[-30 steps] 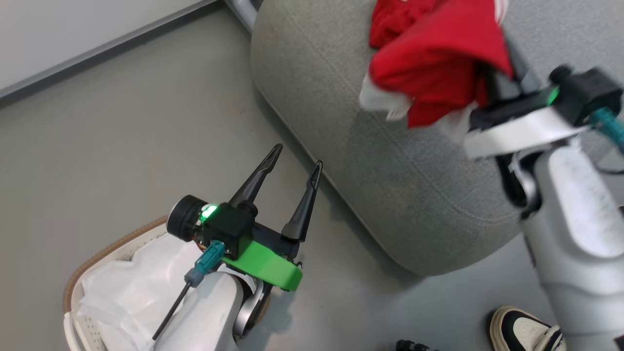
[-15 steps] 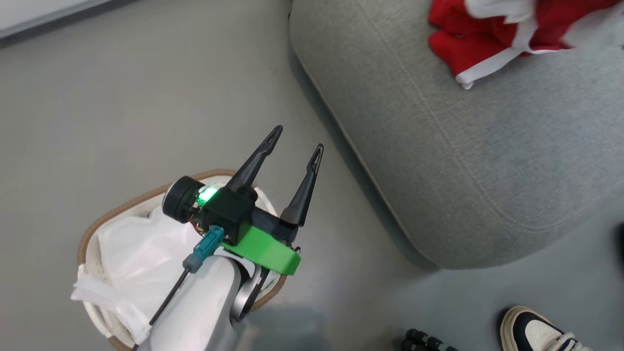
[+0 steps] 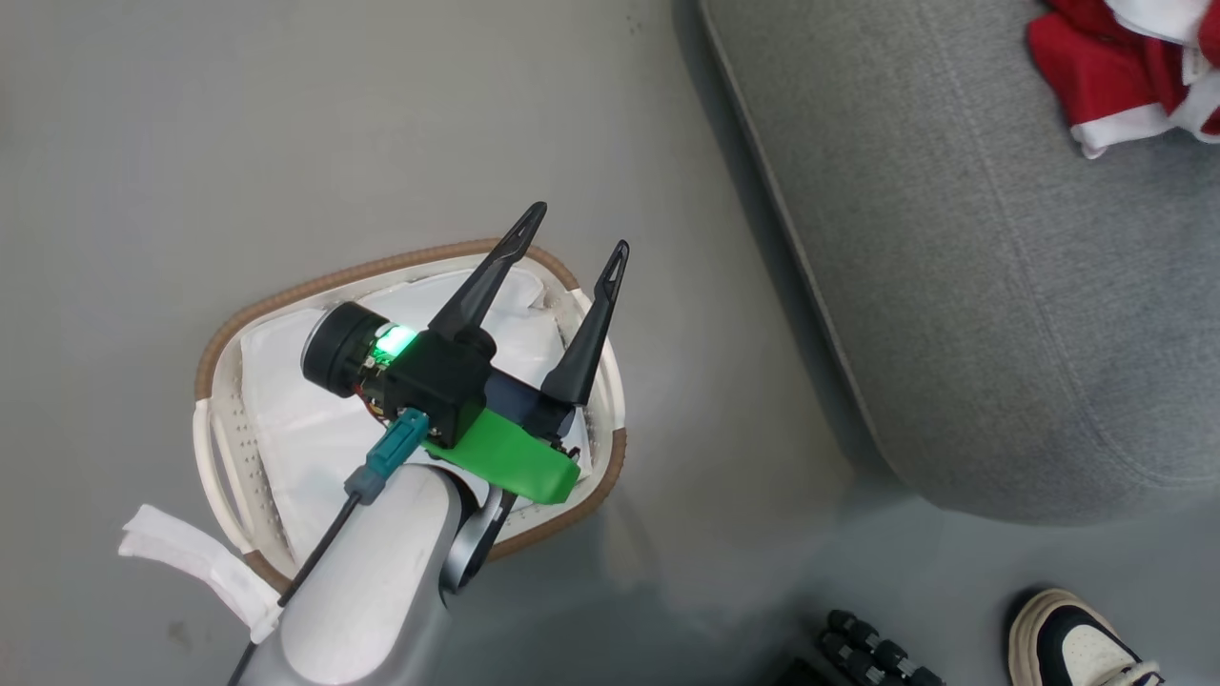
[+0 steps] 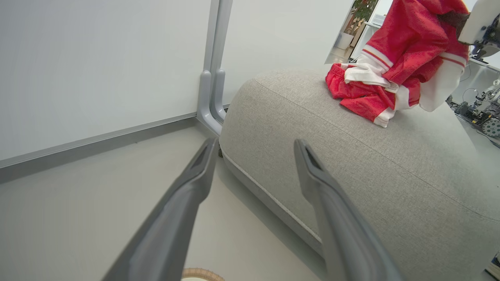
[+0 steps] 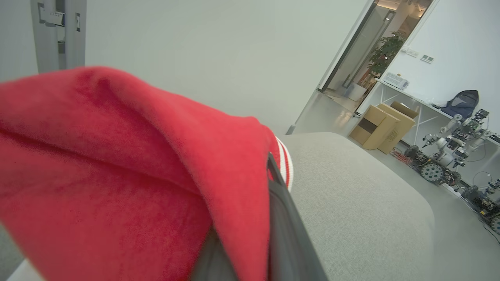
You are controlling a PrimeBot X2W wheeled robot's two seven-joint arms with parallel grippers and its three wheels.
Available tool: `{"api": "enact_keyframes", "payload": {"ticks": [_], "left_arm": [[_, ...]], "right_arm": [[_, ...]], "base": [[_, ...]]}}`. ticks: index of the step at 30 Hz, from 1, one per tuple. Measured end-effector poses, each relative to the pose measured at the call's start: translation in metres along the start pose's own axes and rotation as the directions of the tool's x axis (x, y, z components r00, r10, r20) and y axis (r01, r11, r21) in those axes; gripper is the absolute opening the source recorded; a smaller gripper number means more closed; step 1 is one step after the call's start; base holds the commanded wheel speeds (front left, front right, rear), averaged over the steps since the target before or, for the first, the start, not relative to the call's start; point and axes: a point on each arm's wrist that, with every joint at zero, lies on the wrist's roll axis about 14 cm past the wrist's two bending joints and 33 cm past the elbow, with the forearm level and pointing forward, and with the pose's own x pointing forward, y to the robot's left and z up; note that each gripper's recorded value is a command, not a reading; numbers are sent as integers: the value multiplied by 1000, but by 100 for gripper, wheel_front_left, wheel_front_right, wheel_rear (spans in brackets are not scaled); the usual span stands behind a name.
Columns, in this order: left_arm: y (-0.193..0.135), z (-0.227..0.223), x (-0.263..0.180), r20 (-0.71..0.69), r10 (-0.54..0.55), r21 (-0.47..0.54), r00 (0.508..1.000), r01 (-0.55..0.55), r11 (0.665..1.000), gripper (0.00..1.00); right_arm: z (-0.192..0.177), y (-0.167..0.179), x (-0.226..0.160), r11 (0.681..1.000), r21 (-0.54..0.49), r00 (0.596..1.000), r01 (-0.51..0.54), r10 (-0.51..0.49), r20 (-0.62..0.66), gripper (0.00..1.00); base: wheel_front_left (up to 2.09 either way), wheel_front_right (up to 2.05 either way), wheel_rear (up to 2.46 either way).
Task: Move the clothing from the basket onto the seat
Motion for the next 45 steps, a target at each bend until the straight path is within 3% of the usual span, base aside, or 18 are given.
{"api": "enact_keyframes", "payload": {"ticks": [6,7,8,11,17,25,30,35,45], "left_arm": [[24,-22,-14,-49,64,-21,997,-65,998,100],[28,-24,-15,-53,73,-22,996,-74,997,100],[32,-26,-17,-59,83,-22,995,-84,996,100],[41,-29,-21,-66,111,-19,992,-112,994,100],[42,-17,-22,-51,126,2,991,-126,992,100],[52,8,-37,-17,207,36,978,-207,978,100],[61,26,-54,10,279,69,960,-279,958,100],[78,42,-82,31,380,126,925,-381,916,100],[111,74,-155,103,593,190,798,-601,776,100]], "right_arm": [[-60,37,-2,1000,22,991,-14,17,-134,0],[-68,42,-3,999,31,989,-14,18,-150,53],[-76,48,-6,999,42,986,-16,23,-166,100],[-89,61,-12,998,62,981,-22,33,-190,100],[-78,76,-28,994,88,986,-60,73,-153,100],[-49,95,-63,979,114,981,-172,181,-75,100],[-28,115,-87,952,171,965,-255,263,-20,100],[-6,142,-107,910,234,938,-342,344,35,100],[27,198,-154,803,342,871,-489,474,131,100]], "base": [[0,0,0],[0,0,0],[0,0,0],[0,0,0],[0,0,0],[0,0,0],[0,0,0],[0,0,0],[0,0,0]]}}
